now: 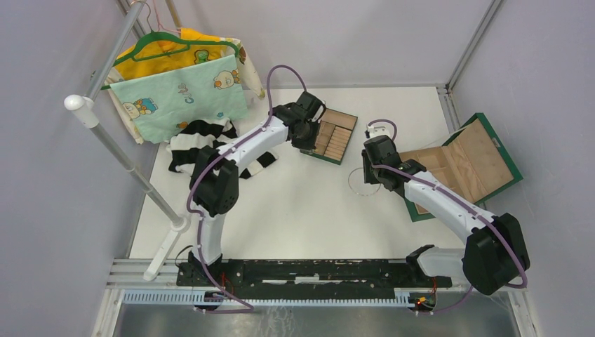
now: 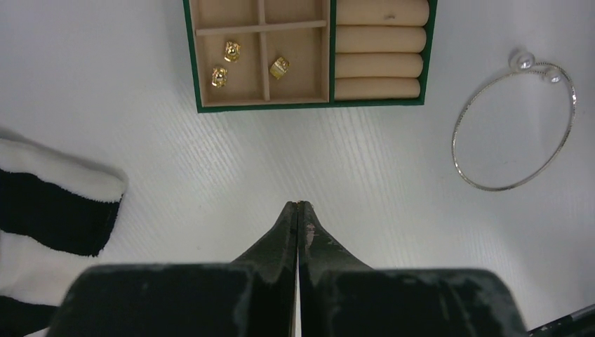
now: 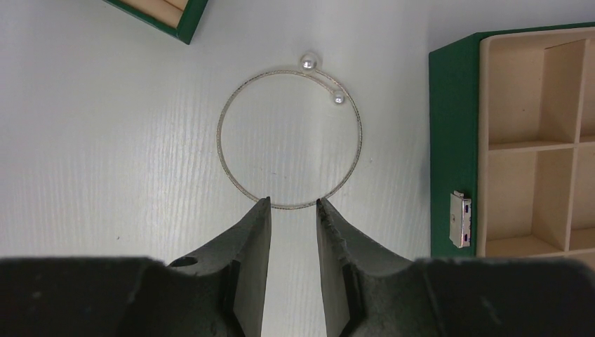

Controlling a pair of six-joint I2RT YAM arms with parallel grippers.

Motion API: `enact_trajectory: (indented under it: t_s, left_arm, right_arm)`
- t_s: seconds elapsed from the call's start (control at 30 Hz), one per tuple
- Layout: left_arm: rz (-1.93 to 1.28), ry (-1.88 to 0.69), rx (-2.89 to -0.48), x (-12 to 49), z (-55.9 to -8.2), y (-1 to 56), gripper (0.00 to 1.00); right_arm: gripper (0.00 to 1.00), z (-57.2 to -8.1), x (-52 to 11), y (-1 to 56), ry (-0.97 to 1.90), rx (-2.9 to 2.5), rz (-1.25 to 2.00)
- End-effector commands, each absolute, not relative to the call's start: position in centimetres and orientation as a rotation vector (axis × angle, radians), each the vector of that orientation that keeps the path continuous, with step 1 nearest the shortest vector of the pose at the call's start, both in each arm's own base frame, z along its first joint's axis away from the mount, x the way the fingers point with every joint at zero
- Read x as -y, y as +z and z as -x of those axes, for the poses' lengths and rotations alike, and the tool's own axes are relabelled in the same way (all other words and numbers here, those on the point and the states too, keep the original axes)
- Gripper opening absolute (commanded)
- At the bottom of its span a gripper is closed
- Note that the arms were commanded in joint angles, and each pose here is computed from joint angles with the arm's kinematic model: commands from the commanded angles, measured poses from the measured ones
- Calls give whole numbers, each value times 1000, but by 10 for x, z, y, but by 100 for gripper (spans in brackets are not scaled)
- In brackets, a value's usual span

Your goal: Organize the mixed jewelry

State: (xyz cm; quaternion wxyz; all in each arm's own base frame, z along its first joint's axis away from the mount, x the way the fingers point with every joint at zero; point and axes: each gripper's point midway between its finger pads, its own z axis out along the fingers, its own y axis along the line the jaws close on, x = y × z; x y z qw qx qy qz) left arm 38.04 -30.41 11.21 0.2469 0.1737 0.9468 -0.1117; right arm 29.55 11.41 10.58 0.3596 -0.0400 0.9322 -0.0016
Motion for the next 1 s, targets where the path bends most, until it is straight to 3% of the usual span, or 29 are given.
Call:
enact_trajectory:
  t_s: [0.0,0.23,0.73,0.77,0.9,0.97]
  left_arm:
    - [-381,-393,-2540,325,-401,127,2]
    - [-400,-464,-2528,347,-416,116,2]
    - [-348,-373,-2540,346,-457,74,2]
    - [-347,-378,-2543,346,-457,73,3]
    - [-355,-373,-2549,345,-457,69,30]
    - [-357,-374,-2543,344,-457,74,32]
  right_arm:
    - [36,-306,-113,128,-9,-2333,58]
    - [36,-303,-111,122,-22,-2346,63]
    - [36,-299,-106,126,-43,-2344,47]
    - [36,-299,-105,126,-42,-2344,45]
    - [36,-298,-105,126,-39,-2347,41]
    - [36,-298,-106,126,-36,-2346,39]
